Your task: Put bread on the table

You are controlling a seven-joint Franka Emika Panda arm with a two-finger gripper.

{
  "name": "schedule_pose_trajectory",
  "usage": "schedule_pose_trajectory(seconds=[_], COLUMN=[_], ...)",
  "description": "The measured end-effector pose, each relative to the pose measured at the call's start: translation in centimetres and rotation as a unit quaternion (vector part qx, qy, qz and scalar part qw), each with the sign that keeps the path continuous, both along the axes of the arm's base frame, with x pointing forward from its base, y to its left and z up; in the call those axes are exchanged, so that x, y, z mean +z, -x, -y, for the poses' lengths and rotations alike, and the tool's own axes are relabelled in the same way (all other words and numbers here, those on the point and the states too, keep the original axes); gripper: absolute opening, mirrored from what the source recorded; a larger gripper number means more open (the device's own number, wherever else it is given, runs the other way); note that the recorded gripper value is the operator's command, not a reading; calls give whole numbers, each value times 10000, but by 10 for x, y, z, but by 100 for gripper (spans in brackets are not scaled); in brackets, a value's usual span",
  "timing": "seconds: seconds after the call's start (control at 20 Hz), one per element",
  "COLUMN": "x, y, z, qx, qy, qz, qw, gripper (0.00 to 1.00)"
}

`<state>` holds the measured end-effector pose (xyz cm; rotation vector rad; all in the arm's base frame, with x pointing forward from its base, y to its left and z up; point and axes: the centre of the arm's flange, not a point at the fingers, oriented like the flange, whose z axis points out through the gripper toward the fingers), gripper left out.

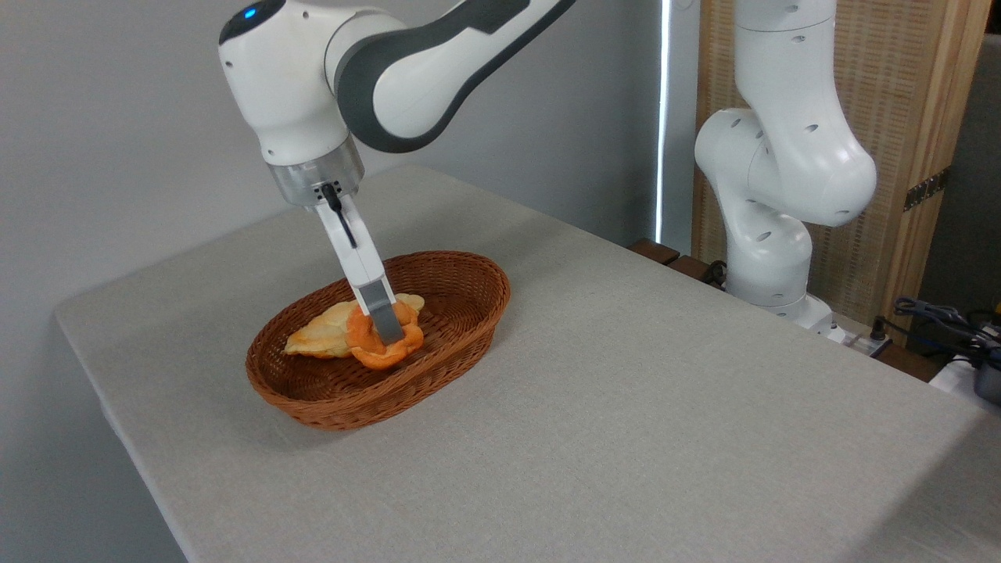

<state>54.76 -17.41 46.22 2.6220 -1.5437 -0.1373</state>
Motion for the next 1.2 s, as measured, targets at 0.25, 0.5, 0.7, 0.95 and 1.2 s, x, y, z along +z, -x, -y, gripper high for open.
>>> schedule_pose_trajectory(seconds=[0.25, 0.5, 0.7, 0.95, 1.2], x=[34, 47, 46, 43, 42], y=[-11, -17, -21, -20, -19], z=[-41, -86, -113, -122, -122], qx=[479, 877, 1114, 1176, 1170], qy=[228, 226, 205, 165, 155], qz=[266, 396, 393, 315, 260], qw=[9982, 9951, 9928, 9924, 9927], gripper=[56, 75, 100, 100, 100])
